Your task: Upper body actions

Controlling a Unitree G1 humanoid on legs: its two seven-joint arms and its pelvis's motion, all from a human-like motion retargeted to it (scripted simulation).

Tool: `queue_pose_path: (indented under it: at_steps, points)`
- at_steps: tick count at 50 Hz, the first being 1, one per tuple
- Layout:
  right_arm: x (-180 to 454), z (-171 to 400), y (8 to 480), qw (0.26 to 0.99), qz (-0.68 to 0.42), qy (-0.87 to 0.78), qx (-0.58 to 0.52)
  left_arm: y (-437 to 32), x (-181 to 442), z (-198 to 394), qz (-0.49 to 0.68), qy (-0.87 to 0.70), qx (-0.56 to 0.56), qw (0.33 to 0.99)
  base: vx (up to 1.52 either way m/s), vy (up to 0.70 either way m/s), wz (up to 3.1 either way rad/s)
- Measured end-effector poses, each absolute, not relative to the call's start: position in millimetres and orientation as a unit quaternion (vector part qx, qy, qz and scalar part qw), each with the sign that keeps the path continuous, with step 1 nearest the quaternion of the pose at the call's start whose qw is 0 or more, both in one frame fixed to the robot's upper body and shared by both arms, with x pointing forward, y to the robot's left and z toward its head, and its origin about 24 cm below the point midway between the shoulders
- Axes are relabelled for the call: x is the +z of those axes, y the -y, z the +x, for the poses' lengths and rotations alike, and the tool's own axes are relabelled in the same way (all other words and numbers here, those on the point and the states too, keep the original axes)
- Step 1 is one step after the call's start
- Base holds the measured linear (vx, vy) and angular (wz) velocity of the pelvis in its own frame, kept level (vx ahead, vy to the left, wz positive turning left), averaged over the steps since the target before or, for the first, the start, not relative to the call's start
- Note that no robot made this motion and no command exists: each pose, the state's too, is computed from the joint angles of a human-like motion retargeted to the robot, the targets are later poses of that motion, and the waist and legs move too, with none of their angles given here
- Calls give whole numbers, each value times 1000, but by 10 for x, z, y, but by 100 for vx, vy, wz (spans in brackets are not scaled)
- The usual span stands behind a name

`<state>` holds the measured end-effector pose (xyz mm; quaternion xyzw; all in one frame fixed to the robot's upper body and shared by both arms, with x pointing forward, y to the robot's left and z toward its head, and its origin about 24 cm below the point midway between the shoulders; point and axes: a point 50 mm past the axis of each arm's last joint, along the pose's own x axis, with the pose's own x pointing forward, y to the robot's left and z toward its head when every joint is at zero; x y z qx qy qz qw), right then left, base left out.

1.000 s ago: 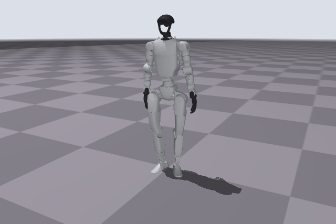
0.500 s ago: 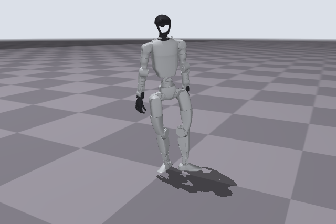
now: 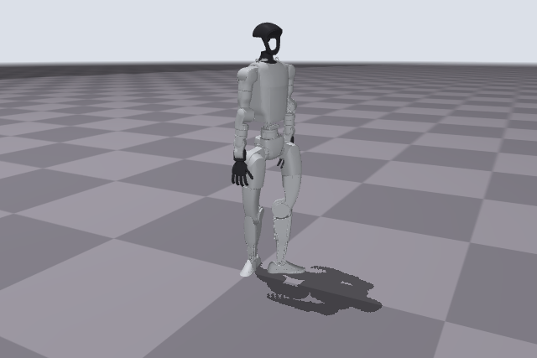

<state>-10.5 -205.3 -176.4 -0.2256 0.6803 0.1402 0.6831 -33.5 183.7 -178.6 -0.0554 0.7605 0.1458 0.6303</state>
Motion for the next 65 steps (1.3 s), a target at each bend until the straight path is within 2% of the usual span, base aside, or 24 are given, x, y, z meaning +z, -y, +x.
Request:
queue_pose_path:
  at_steps: [15, 22, 37, 65]
  points:
    - [-1770, -39, 2030, 701, -227, -664, 127, -1984, -1783, -115, -63, -741, 150, 652, 13, 8, 99]
    - [-1769, 37, 2039, 707, -235, -655, 126, -1985, -1774, -123, -74, -752, 114, 645, 9, -6, 93]
    - [-1784, -54, 1944, 701, -216, -667, 133, -1789, -1792, -293, -73, -757, 126, 637, 15, -6, 59]
    - [-1782, 45, 1967, 708, -213, -660, 130, -1899, -1779, -266, -55, -764, 108, 633, 3, -5, 14]
